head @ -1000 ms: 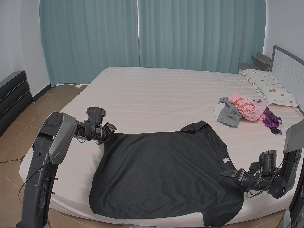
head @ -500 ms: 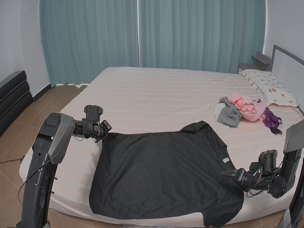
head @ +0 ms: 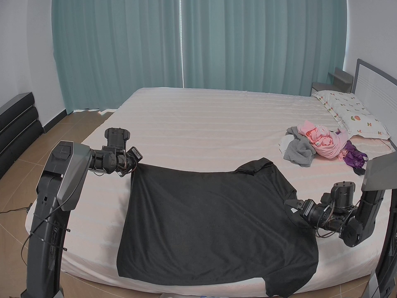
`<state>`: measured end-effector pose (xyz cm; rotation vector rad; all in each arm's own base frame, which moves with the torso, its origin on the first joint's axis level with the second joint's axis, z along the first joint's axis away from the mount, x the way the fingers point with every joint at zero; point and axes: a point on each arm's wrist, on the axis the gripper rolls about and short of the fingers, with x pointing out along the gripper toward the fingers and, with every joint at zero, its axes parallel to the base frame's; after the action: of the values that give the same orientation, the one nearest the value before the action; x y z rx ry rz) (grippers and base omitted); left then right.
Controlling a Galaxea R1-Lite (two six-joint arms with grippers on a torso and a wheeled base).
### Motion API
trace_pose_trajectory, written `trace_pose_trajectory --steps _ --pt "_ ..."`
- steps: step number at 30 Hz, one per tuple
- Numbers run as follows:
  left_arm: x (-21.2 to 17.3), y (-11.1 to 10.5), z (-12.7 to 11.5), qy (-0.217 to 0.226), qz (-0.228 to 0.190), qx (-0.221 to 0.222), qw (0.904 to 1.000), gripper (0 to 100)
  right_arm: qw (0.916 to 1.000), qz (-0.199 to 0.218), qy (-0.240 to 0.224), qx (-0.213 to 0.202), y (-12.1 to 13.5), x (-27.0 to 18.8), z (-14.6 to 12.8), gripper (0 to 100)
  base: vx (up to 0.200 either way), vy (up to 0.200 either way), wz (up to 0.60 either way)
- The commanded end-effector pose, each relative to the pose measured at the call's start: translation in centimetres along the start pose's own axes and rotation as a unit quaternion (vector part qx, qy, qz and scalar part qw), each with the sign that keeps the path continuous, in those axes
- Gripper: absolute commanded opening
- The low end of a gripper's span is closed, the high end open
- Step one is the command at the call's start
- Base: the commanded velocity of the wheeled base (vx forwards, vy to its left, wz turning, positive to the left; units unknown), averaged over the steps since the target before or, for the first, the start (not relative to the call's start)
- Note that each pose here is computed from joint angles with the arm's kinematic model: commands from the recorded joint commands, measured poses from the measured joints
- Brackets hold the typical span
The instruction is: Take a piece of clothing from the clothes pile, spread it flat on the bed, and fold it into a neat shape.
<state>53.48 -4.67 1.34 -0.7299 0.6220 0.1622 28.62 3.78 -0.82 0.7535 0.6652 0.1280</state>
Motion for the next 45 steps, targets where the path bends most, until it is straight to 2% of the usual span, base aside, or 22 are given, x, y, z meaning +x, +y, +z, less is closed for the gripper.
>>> trace_pose_trajectory --steps 1,4,11,18,22,27,45 --pt "-0.7 -0.5 0.8 -0.009 -0.005 0.0 1.0 0 0.9987 0.018 -0.047 -0.013 0.9 4.2 2.7 100 0.0 0.0 0.0" --pt "-0.8 -0.5 0.8 -0.008 -0.005 0.0 1.0 0 0.9985 0.021 -0.049 -0.014 1.7 5.6 3.9 100 0.0 0.0 0.0" --pt "-1.0 -0.3 0.7 0.004 0.014 -0.018 0.9997 0 0.9988 -0.011 -0.047 -0.007 2.7 10.5 6.9 100 0.0 0.0 0.0" --pt "-1.1 -0.4 0.6 0.004 0.015 -0.021 0.9997 0 0.9984 -0.04 -0.039 0.006 1.3 13.9 8.8 100 0.0 0.0 0.0" --pt "-1.3 -0.4 0.5 0.007 0.019 -0.039 0.999 0 0.9976 -0.059 -0.032 0.016 0.6 15.0 10.1 100 0.0 0.0 0.0" --pt "-1.4 -0.3 0.4 0.01 0.022 -0.04 0.9989 0 0.9964 -0.062 -0.053 0.021 -0.6 16.3 11.5 100 0.0 0.0 0.0" --pt "-1.3 -0.2 0.1 0.019 0.029 -0.04 0.9986 0 0.9946 -0.068 -0.077 0.012 -1.8 19.8 11.6 100 0.0 0.0 0.0"
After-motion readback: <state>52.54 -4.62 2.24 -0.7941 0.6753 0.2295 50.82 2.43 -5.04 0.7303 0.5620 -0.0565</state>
